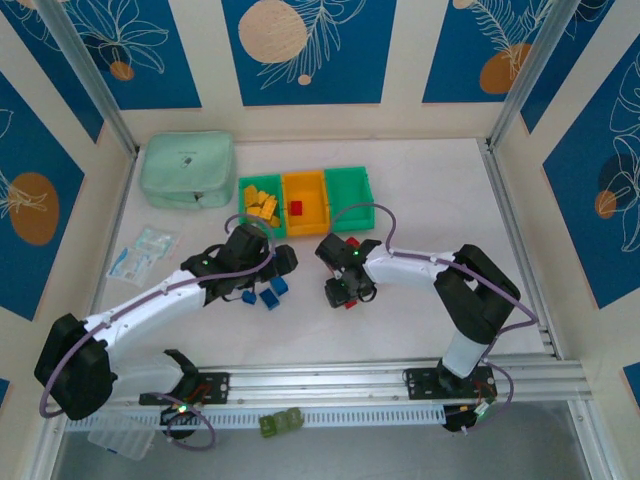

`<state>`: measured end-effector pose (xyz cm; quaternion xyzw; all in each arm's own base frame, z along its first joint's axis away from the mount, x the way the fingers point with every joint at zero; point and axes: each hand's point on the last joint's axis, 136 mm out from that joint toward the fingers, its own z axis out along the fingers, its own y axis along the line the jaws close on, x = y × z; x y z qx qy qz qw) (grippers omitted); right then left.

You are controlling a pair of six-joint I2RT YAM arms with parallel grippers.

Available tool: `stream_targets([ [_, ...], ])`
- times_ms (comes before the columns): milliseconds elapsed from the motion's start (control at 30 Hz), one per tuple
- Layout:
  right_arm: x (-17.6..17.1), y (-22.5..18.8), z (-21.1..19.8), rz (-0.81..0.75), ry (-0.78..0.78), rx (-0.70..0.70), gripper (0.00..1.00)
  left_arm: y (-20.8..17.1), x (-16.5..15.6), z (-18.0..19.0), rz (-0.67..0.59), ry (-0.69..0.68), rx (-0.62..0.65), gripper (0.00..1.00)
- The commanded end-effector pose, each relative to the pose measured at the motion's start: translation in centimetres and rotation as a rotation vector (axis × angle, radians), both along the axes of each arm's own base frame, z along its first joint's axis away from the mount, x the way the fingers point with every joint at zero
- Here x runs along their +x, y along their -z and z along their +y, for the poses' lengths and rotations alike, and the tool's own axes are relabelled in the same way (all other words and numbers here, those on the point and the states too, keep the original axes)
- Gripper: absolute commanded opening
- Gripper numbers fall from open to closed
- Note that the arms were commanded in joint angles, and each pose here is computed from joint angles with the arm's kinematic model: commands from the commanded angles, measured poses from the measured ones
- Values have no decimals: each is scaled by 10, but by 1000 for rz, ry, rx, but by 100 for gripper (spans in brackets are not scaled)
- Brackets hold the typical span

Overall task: Sort the legos into containers by color
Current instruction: Pick up the lego from the bottom-center of the table, then place the lego in the container.

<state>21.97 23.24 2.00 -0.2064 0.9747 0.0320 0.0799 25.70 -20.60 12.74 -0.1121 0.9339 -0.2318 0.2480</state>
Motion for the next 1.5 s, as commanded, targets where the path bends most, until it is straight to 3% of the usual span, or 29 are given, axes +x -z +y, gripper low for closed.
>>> stream_targets([
  [0, -1, -1, -8, -16, 17, -47, 47, -5, -1, 6, -17, -9, 23, 99],
  [200, 7, -24, 5, -53, -7, -2, 36, -11, 1, 5, -32, 3, 34, 99],
  [467, 41, -75, 29, -154, -6, 129, 32, -27, 8, 11, -84, 14, 60, 99],
  [667, 103, -103, 42, -264, 25, 180, 31, -41, 18, 13, -96, 52, 57, 99],
  [1033, 214, -98, 61, -343, 97, 146, 31, -58, 42, 20, -108, 75, 59, 99],
  [1167, 235, -96, 69, -338, 108, 160, 35, -60, 48, 18, -127, 64, 40, 99],
  [1300, 238, -103, 76, -338, 86, 168, 53, -59, 49, 17, -117, 68, 41, 99],
  [1467, 223, -129, 66, -361, 103, 216, 57, -65, 47, 12, -123, 87, 16, 99],
])
